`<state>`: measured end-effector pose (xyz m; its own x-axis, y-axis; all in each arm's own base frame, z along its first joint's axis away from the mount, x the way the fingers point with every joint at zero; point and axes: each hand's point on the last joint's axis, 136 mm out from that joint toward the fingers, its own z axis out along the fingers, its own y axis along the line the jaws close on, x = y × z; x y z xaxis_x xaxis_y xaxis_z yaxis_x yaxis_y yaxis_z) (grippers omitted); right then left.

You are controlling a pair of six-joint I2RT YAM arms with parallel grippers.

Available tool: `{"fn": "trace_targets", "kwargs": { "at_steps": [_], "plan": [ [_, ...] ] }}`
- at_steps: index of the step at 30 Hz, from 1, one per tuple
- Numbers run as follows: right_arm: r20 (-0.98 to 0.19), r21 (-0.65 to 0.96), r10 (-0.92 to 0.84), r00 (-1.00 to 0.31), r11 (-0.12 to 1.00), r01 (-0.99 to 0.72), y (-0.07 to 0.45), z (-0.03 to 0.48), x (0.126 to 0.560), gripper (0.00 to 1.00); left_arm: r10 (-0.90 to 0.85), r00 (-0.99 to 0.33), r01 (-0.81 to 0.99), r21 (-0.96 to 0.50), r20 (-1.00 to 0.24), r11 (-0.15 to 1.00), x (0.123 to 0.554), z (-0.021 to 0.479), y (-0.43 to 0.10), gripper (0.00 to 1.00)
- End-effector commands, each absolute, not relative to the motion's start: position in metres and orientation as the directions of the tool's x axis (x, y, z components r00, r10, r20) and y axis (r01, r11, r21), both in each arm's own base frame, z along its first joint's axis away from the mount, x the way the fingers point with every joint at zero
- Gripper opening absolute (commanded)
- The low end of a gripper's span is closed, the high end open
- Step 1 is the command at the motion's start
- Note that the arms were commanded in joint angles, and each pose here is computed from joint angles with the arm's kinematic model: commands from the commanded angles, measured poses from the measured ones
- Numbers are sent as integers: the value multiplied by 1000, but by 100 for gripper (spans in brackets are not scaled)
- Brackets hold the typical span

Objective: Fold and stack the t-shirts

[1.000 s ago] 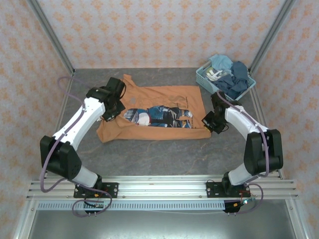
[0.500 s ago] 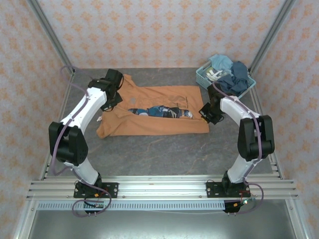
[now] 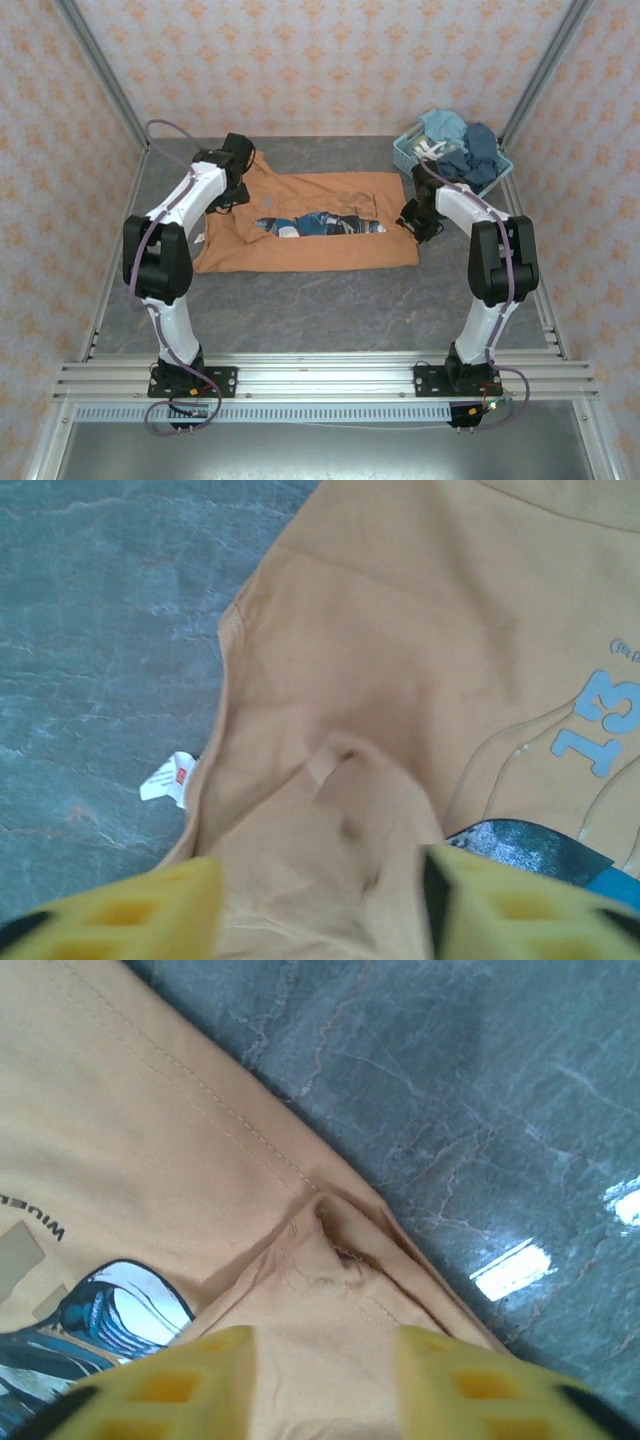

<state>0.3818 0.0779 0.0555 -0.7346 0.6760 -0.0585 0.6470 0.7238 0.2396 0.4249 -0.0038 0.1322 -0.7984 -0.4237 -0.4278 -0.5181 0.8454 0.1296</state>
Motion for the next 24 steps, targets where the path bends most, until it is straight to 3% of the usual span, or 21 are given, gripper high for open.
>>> {"fn": "trace_targets", "kwargs": {
  "at_steps": [1, 6, 12, 16, 24],
  "plan": [
    [-127, 224, 653, -747, 753, 619, 65, 80, 373, 50, -445, -764, -561, 141, -467, 815, 394, 163, 20, 68],
    [-97, 218, 631, -770, 768, 602, 63, 78, 331, 57, -695, -652, -727, -11, -303, 687, 318, 127, 39, 67],
    [-27, 269, 624, -781, 757, 595, 73, 62, 296, 53, -816, -564, -805, -135, -125, 578, 290, 76, 21, 48],
    [15, 269, 634, -773, 742, 614, 77, 47, 292, 54, -844, -530, -841, -75, -87, 536, 282, 51, 25, 41],
    [0, 212, 659, -752, 735, 644, 70, 18, 309, 50, -784, -596, -803, 148, -175, 578, 283, 34, 63, 33]
  ]
}}
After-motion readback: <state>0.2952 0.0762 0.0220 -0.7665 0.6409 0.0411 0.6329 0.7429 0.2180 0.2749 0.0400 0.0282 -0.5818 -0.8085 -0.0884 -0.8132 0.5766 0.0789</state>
